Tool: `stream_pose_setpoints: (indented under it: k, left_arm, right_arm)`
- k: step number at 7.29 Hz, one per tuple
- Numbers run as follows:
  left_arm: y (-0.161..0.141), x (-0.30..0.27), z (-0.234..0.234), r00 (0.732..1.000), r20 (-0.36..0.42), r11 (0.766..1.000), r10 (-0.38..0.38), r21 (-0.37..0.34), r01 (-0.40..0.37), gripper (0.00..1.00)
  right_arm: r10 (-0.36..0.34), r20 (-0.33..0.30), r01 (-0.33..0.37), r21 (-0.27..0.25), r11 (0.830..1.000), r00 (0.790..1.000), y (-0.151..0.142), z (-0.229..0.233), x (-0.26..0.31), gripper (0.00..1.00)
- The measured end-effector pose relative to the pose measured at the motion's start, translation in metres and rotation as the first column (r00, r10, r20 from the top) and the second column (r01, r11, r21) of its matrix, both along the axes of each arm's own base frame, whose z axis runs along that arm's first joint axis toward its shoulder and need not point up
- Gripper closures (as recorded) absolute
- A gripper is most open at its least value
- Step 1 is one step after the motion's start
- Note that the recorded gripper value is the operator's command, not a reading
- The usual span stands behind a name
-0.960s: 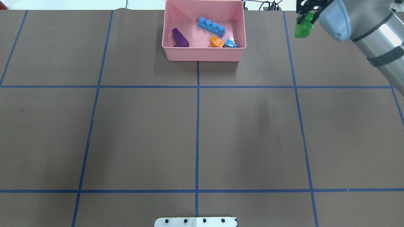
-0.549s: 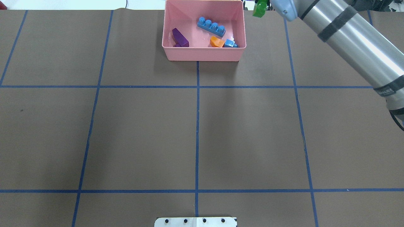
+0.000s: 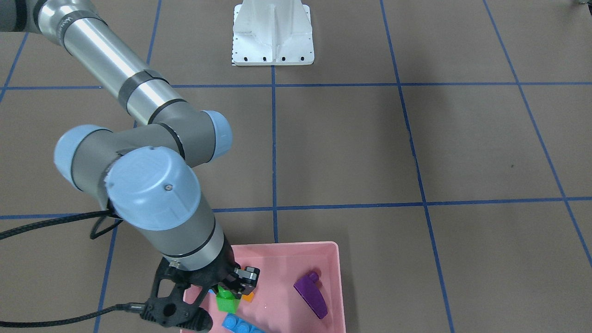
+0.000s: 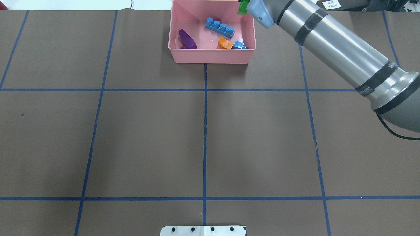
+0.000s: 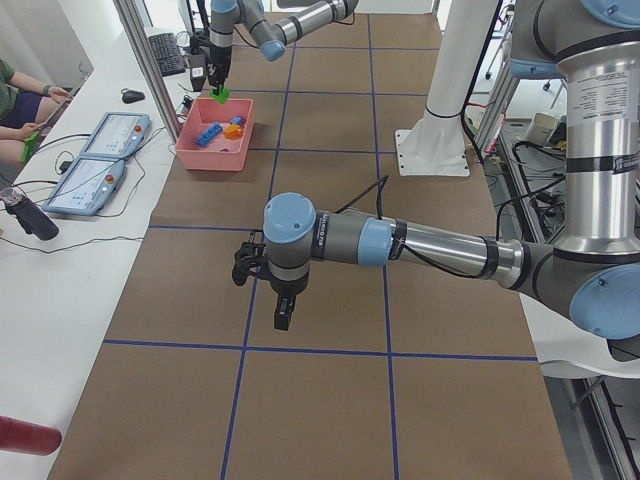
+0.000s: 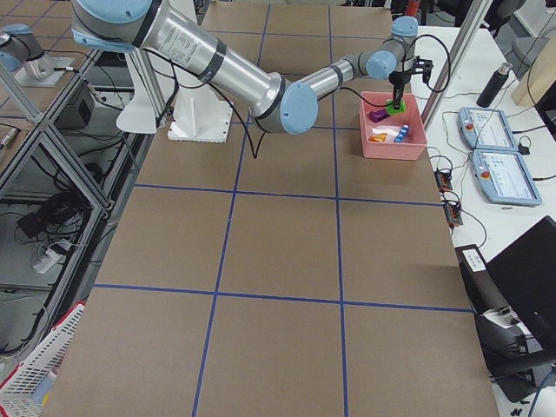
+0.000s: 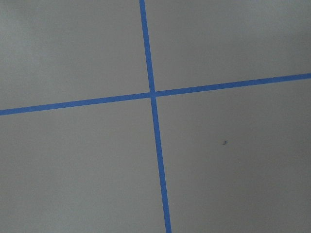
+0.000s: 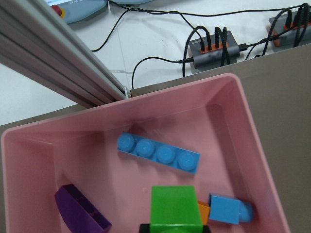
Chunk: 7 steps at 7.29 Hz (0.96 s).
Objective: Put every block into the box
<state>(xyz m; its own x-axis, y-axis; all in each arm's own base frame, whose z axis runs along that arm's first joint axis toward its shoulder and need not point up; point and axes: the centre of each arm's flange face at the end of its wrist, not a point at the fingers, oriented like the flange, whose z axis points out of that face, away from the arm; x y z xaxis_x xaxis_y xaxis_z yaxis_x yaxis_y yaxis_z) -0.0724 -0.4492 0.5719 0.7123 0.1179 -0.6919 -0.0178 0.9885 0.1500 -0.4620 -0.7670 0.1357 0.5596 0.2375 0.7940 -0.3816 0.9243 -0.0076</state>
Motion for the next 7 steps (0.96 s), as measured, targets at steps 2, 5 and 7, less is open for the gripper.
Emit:
stream_pose_setpoints:
  k: [2, 5, 7]
  left_arm:
    - [-0.001, 0.0, 0.001, 1.0, 0.0, 1.0, 0.0, -0.002, 0.0, 0.0]
    - [-0.001, 0.0, 0.002, 1.0, 0.0, 1.0, 0.0, -0.002, 0.0, 0.0]
    - [0.0, 0.0, 0.006, 1.0, 0.001, 1.0, 0.003, -0.01, -0.003, 0.0]
  right_arm:
    - [0.011, 0.01, -0.011, 0.008, 1.0, 1.0, 0.009, -0.011, -0.032, 0.02]
    - [-0.007, -0.012, 0.007, -0.012, 1.0, 1.0, 0.014, -0.01, -0.041, 0.01]
    - [-0.052, -0.048, 0.051, -0.024, 0.998, 0.998, 0.005, -0.006, -0.022, 0.01]
